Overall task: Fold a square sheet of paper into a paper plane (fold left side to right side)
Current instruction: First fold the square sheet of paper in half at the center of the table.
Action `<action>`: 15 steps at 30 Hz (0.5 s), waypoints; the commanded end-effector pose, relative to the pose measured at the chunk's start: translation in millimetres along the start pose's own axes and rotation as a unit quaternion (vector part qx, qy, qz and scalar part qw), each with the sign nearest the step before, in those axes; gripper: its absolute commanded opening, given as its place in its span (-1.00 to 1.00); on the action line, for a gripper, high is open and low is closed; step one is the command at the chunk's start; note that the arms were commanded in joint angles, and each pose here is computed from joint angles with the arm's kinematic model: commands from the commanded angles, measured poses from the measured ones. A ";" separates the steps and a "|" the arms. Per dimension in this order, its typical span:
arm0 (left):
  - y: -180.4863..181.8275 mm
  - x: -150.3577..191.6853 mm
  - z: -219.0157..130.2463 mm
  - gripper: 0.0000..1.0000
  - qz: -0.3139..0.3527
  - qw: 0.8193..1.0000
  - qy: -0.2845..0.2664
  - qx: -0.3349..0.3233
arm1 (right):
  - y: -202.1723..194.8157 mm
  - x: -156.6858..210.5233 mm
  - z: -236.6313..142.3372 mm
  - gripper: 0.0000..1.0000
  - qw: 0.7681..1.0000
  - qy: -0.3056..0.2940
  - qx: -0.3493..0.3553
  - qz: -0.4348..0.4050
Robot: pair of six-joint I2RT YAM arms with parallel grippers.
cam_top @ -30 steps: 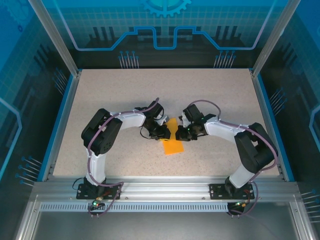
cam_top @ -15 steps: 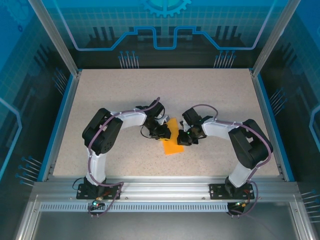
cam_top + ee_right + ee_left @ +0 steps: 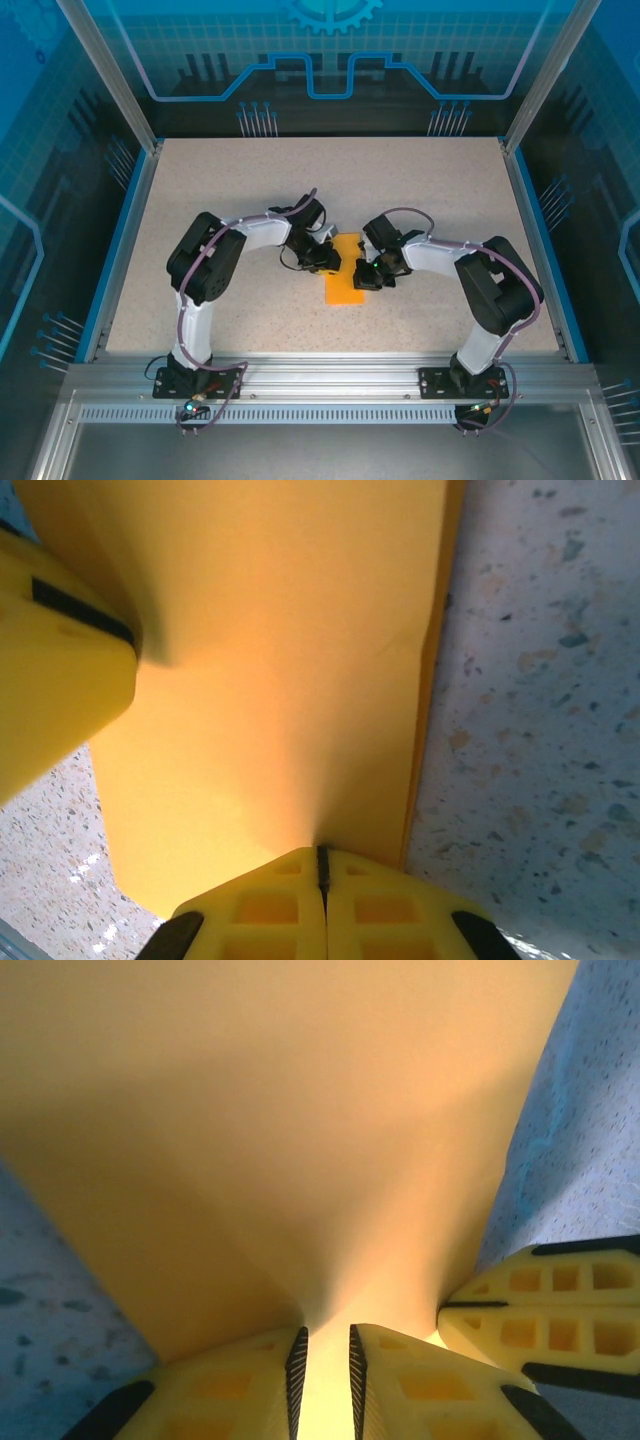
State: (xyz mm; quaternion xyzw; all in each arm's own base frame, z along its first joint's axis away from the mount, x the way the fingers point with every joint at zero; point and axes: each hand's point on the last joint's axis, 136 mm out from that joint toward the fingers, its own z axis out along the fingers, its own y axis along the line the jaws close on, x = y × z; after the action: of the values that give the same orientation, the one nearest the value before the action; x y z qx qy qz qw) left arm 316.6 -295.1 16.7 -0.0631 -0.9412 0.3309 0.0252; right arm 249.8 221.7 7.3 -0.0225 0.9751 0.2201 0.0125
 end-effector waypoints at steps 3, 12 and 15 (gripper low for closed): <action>30.5 -33.7 -9.1 -0.47 -0.011 0.998 -0.041 -0.035 | -63.1 54.7 19.2 -0.89 0.988 0.090 0.123 0.031; 32.8 -63.9 -28.0 -0.45 -0.021 0.997 -0.074 -0.025 | -65.5 56.5 20.0 -0.88 0.988 0.091 0.124 0.031; 24.4 -67.9 -40.6 -0.45 -0.015 0.996 -0.089 -0.014 | -63.9 55.6 20.0 -0.89 0.988 0.090 0.121 0.031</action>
State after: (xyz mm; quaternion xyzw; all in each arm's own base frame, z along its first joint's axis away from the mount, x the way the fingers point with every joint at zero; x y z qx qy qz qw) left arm 370.4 -269.6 20.0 -0.0210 -0.9441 0.3286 -0.0176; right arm 249.7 221.7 7.1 -0.0226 0.9751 0.2204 0.0130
